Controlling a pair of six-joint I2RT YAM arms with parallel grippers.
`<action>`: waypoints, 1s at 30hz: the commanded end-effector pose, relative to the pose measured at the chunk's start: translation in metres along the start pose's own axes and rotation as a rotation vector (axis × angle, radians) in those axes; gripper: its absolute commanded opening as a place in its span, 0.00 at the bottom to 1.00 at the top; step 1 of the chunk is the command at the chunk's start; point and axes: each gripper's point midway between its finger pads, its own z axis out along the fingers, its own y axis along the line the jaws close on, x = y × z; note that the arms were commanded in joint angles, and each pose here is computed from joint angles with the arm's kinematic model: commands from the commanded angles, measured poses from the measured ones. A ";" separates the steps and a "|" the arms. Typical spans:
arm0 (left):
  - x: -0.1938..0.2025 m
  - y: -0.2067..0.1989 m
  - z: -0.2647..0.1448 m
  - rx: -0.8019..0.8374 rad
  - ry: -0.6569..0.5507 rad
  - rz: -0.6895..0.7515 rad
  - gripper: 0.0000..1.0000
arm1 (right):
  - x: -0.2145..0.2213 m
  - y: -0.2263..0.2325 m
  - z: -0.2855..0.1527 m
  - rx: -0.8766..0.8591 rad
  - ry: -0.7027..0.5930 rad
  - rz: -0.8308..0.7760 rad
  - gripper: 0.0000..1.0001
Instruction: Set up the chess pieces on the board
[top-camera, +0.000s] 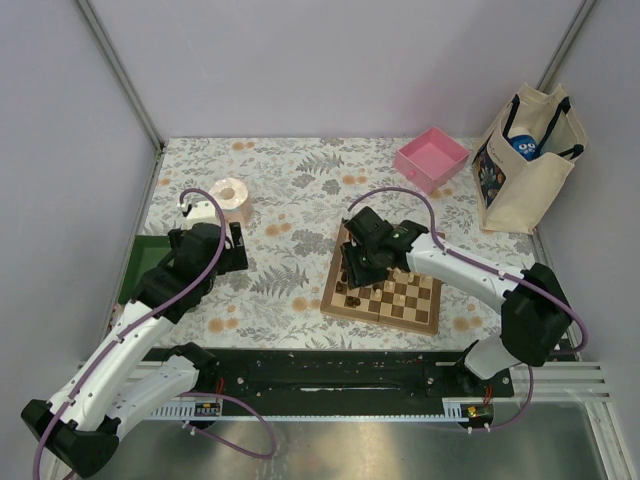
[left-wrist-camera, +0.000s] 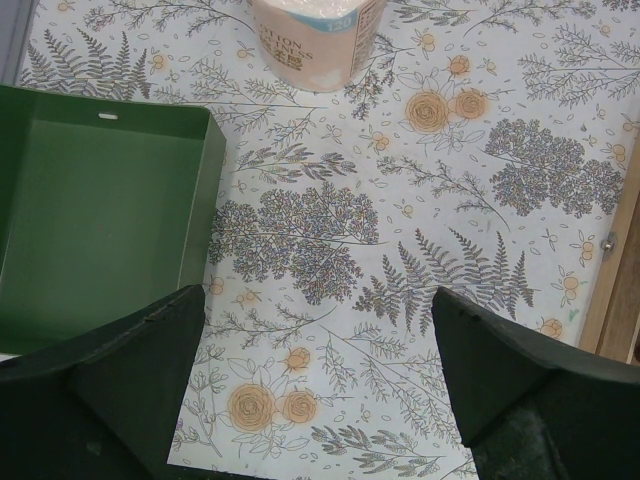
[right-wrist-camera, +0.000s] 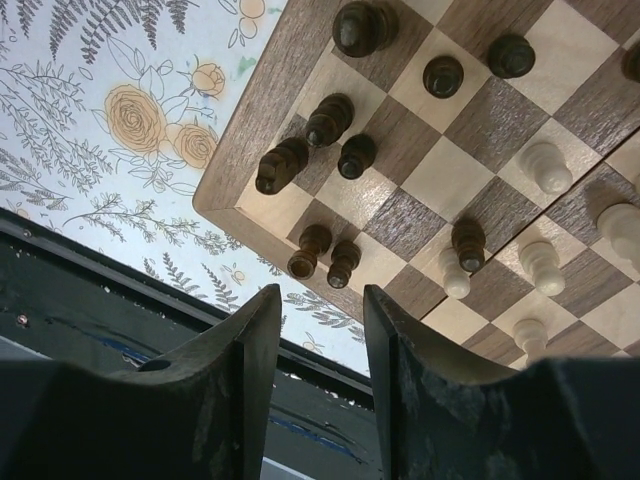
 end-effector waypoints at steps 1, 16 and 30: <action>-0.001 -0.001 0.001 0.006 -0.006 -0.009 0.99 | 0.004 0.015 0.000 -0.061 0.021 -0.028 0.48; -0.002 -0.002 0.001 0.006 -0.006 -0.009 0.99 | 0.014 0.020 0.020 -0.032 0.098 -0.095 0.47; -0.001 -0.002 0.002 0.005 -0.004 -0.006 0.99 | 0.011 0.021 0.029 -0.013 0.107 -0.118 0.41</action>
